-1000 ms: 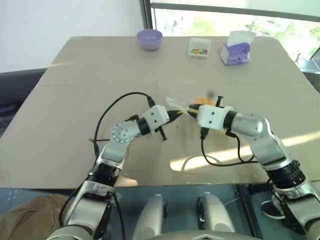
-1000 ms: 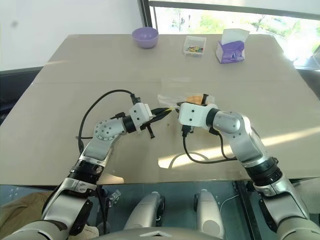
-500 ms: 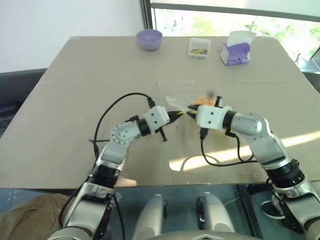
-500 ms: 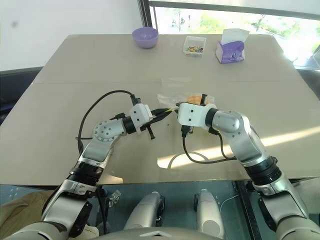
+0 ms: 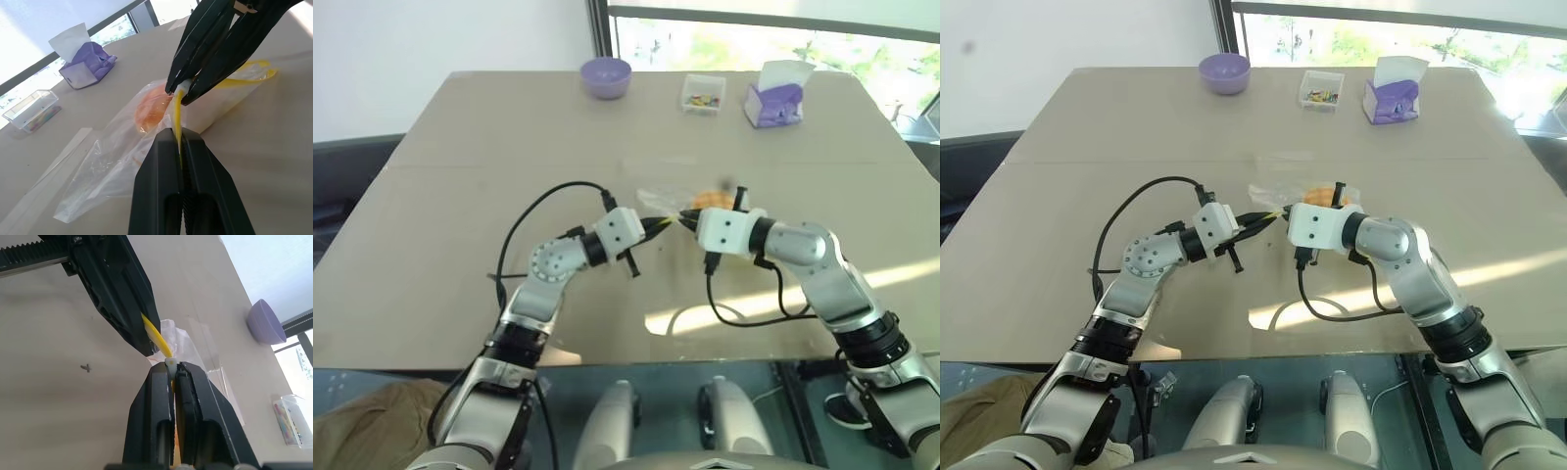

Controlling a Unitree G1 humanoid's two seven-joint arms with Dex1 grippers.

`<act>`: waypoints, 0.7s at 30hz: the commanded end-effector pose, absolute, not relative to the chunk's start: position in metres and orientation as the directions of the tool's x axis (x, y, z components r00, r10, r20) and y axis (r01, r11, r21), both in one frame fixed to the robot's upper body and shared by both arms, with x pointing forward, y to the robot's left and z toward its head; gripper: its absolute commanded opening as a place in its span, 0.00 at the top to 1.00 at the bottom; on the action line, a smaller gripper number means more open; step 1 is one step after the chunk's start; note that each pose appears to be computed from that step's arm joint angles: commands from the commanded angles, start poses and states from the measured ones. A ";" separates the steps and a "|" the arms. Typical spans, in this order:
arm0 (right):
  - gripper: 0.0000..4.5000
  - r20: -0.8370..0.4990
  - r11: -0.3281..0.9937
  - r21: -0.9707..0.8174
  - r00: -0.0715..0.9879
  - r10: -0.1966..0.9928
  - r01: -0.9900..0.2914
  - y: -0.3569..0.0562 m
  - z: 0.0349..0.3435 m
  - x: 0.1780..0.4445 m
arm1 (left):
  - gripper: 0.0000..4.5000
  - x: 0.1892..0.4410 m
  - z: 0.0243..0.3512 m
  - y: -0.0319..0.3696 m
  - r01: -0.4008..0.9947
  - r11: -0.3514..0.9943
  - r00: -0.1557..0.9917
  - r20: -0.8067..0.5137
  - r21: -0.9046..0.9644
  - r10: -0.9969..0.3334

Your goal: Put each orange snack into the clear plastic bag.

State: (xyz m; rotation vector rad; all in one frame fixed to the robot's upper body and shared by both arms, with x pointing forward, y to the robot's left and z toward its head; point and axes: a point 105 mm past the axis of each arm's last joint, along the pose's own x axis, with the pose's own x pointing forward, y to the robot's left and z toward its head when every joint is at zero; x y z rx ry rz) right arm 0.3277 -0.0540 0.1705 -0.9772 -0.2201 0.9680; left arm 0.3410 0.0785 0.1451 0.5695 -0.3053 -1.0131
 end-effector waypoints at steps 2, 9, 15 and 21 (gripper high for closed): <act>0.99 -0.217 0.229 -0.816 0.648 0.730 -0.531 -0.085 0.184 0.326 | 1.00 0.348 0.158 0.098 0.658 0.460 0.561 0.019 0.596 -0.828; 0.99 -0.255 0.248 -0.821 0.719 0.647 -0.514 -0.117 0.176 0.325 | 1.00 0.350 0.168 0.108 0.642 0.465 0.578 0.013 0.610 -0.816; 0.99 -0.254 0.290 -0.827 0.780 0.572 -0.482 -0.138 0.171 0.331 | 1.00 0.349 0.170 0.108 0.644 0.459 0.578 0.004 0.612 -0.816; 0.99 -0.265 0.311 -0.836 0.828 0.493 -0.453 -0.164 0.167 0.337 | 1.00 0.348 0.171 0.108 0.643 0.459 0.581 0.000 0.613 -0.814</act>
